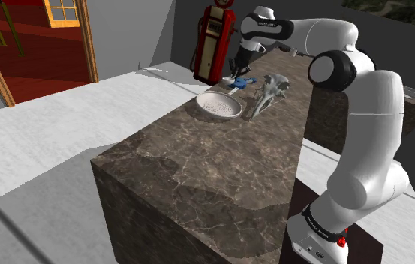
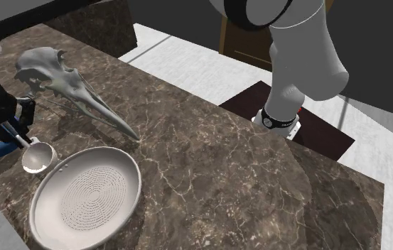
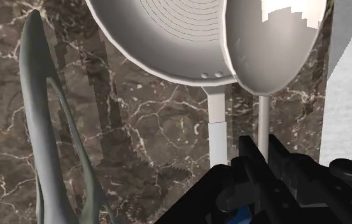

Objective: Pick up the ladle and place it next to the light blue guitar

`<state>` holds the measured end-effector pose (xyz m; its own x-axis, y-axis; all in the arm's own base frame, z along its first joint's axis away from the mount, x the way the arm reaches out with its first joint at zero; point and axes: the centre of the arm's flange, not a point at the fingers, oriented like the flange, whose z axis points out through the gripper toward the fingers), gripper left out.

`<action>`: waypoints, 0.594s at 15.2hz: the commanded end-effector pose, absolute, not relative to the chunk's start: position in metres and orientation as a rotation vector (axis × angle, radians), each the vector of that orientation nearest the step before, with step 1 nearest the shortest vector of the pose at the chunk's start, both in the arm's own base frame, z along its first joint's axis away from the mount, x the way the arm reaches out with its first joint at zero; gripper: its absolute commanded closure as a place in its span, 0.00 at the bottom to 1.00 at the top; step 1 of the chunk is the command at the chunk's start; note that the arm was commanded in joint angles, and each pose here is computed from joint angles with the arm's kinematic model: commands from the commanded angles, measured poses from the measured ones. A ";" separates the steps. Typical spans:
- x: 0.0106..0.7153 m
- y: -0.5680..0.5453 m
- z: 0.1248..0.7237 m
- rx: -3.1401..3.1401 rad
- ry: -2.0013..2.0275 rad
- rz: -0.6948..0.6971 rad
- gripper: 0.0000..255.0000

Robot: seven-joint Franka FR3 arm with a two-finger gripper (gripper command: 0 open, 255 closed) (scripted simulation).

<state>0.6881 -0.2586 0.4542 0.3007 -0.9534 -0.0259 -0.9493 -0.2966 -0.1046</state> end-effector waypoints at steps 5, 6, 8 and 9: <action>0.729 -0.260 0.438 -2.451 1.800 -0.063 1.00; 0.729 -0.260 0.433 -2.451 1.800 -0.063 1.00; 0.729 -0.260 0.422 -2.451 1.800 -0.063 1.00; 0.729 -0.260 0.417 -2.451 1.800 -0.063 1.00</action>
<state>0.7283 -0.2590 0.4215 0.3006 -0.9534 -0.0263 -0.9494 -0.2965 -0.1038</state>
